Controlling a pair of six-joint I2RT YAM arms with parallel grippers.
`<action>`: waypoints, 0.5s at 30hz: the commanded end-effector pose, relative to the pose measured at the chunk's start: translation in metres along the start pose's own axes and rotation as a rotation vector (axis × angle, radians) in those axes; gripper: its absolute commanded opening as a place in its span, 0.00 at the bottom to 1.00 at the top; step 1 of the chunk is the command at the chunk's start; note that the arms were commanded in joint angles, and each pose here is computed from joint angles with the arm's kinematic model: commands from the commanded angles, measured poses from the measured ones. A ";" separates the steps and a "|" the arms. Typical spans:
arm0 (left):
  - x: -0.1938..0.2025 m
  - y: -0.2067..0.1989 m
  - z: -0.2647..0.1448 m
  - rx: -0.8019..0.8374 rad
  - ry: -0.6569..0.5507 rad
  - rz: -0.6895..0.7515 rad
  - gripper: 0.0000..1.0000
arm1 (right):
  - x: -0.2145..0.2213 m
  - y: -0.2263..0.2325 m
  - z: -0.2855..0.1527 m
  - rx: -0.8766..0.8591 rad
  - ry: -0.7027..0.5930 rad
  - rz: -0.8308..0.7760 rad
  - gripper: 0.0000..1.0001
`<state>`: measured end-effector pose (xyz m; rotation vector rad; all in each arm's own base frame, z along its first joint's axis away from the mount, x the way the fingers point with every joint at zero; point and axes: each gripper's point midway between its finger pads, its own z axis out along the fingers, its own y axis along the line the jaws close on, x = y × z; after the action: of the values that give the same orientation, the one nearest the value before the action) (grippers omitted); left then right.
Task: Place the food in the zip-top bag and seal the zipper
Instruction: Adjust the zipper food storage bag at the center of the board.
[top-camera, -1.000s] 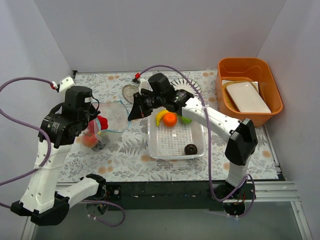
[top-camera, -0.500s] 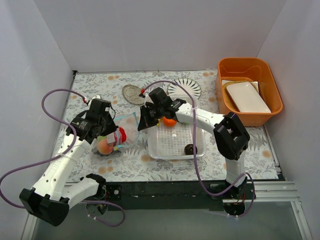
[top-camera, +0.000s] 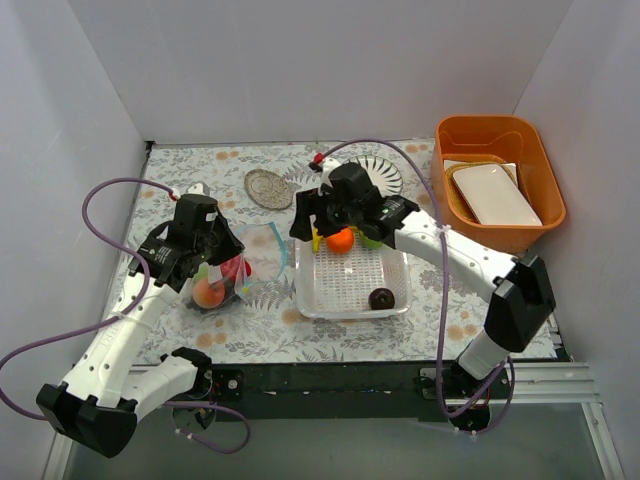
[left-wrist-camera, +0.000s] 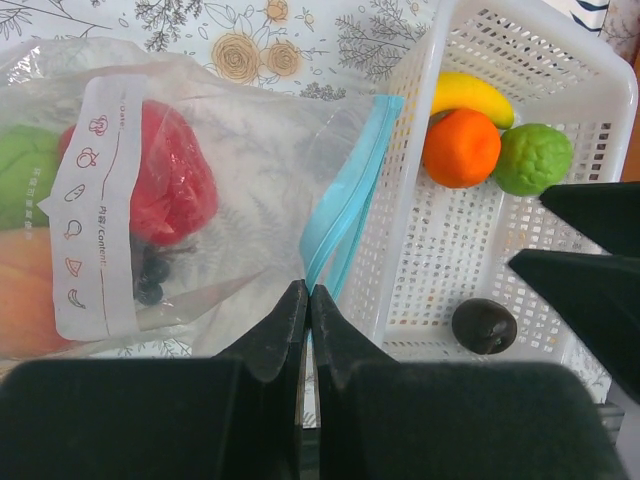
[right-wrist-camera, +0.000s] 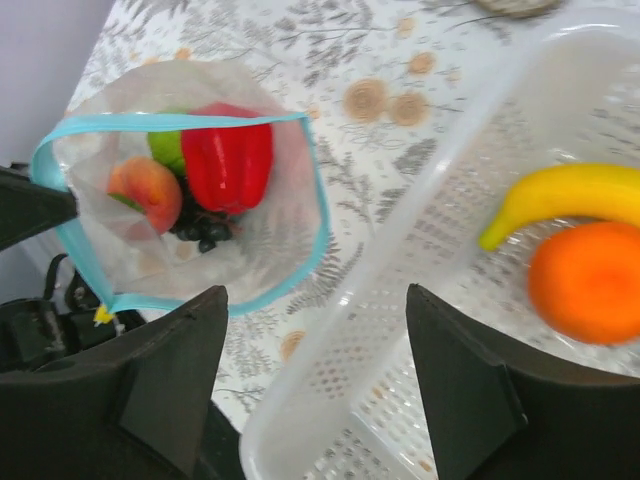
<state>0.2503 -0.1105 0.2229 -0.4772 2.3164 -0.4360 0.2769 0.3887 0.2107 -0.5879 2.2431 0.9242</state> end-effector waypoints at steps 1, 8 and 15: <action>-0.010 -0.016 -0.010 0.068 -0.027 -0.012 0.00 | 0.002 -0.068 -0.026 0.246 -0.052 0.004 0.80; -0.014 -0.020 -0.018 0.103 -0.045 -0.003 0.00 | 0.033 -0.127 -0.034 0.345 0.056 0.066 0.81; -0.013 -0.021 -0.017 0.114 -0.046 0.003 0.00 | 0.030 -0.120 -0.024 0.259 0.044 0.097 0.86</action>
<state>0.2491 -0.1166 0.2289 -0.4493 2.3051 -0.4860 0.3162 0.2751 0.1379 -0.3555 2.4583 0.5809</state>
